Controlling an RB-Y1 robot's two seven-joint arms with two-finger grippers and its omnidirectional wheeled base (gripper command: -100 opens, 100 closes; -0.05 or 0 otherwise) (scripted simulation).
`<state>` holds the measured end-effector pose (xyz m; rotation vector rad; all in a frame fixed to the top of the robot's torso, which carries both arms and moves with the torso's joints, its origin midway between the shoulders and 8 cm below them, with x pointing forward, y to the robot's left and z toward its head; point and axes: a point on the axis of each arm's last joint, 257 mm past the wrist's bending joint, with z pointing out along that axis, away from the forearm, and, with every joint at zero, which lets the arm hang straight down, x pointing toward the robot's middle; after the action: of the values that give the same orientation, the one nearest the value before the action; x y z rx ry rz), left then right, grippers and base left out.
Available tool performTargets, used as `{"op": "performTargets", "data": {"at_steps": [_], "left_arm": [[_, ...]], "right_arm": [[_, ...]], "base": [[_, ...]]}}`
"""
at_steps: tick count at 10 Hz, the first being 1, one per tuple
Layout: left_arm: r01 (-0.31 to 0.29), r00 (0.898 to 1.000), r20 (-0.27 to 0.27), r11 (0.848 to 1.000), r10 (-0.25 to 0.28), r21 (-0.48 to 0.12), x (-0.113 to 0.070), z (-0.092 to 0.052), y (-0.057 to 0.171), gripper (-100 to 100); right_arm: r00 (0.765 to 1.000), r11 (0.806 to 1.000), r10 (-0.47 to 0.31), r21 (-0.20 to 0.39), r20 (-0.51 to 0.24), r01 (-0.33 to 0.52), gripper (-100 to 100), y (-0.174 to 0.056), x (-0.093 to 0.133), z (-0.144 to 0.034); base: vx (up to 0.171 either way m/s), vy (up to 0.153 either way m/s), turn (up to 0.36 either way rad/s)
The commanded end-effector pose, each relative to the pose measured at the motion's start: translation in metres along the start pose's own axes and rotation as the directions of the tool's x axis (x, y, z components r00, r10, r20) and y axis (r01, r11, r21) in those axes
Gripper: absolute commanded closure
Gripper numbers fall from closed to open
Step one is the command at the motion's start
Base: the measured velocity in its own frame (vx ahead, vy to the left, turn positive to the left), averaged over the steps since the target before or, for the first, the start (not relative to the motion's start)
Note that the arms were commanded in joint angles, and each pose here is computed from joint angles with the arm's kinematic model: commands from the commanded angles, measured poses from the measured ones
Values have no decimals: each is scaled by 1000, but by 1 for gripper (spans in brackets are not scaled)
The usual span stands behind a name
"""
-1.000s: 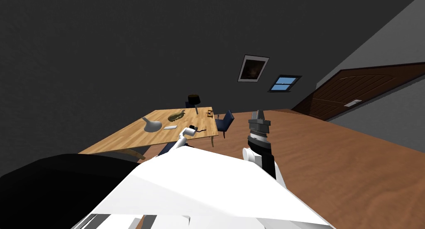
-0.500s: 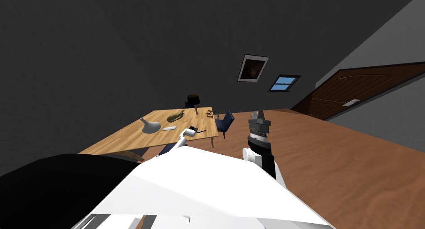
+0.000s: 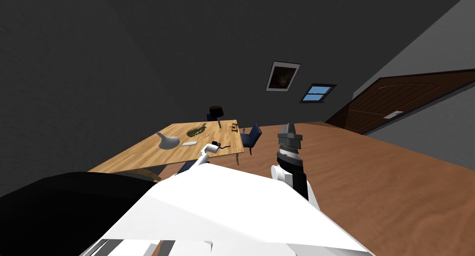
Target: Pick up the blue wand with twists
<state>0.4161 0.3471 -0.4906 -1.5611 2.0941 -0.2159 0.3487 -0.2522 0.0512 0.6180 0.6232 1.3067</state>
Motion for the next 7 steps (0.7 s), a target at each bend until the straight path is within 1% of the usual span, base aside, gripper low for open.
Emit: {"op": "performTargets", "data": {"at_steps": [1, 2, 3, 5, 6, 7], "left_arm": [[0, 1000, 0, 1000, 0, 0, 0, 0, 0, 100], [0, 1000, 0, 1000, 0, 0, 0, 0, 0, 0], [-3, 1000, -2, 1000, 3, -2, -2, -6, -4, 100], [-5, 1000, -3, 1000, 5, -2, -3, -11, -8, 100], [-4, 1000, -2, 1000, 4, 0, -2, -8, -7, 100], [-4, 1000, -3, 1000, 4, -1, -2, -9, -7, 0]], "right_arm": [[1000, 1000, 0, 0, 0, 0, 0, 0, 0, 0], [1000, 1000, 0, 0, 0, 0, 0, 0, 0, 0], [1000, 1000, 0, 0, 0, 0, 0, 0, 0, 0], [1000, 1000, 0, 0, 0, 0, 0, 0, 0, 0], [1000, 1000, 0, 0, 0, 0, 0, 0, 0, 0], [1000, 1000, 0, 0, 0, 0, 0, 0, 0, 0]], "base": [[0, 0, 0], [0, 0, 0], [-24, -6, 23], [-36, -19, 18], [-16, -7, 3], [0, 0, 0]]}}
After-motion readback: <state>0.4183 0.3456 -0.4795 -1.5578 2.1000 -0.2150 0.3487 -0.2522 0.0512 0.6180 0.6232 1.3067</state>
